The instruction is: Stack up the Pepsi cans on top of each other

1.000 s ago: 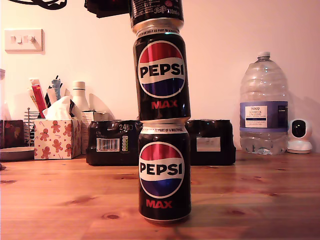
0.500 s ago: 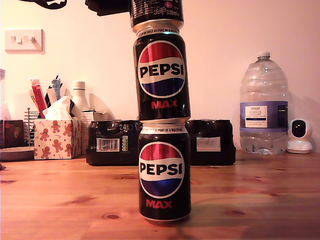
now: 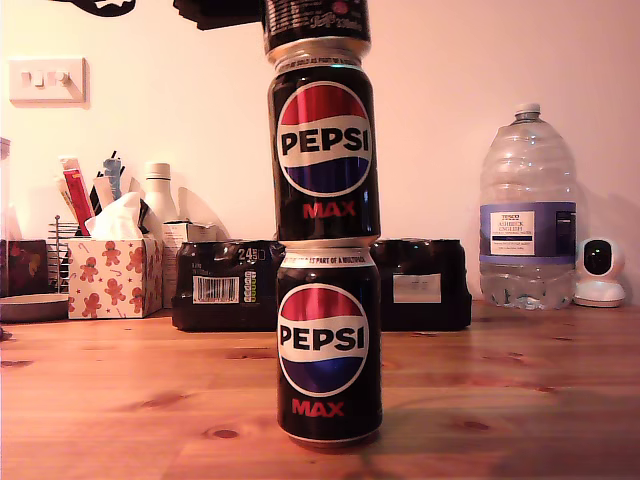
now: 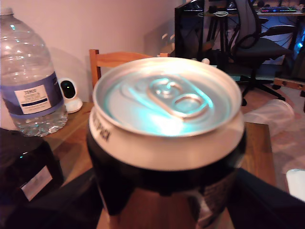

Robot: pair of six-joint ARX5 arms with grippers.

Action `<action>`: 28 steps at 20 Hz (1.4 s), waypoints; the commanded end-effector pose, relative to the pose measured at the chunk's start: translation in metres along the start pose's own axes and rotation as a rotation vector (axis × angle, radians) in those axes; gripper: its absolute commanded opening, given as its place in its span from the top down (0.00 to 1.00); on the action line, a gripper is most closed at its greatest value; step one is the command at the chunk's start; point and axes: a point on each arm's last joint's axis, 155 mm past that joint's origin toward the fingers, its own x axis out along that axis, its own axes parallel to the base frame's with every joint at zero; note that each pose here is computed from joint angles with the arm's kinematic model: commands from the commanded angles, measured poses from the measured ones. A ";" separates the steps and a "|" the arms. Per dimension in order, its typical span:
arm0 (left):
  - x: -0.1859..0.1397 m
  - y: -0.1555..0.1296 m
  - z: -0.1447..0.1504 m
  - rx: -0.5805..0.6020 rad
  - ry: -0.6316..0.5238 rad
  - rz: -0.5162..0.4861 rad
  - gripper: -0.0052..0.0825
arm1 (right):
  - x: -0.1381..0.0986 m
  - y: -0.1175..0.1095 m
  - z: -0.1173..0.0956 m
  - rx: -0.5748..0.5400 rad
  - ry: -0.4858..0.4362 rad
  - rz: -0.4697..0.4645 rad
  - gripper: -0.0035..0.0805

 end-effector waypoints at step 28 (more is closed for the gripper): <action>0.005 0.001 -0.001 -0.063 0.020 0.017 0.04 | 0.002 0.000 -0.005 0.005 0.013 0.003 0.97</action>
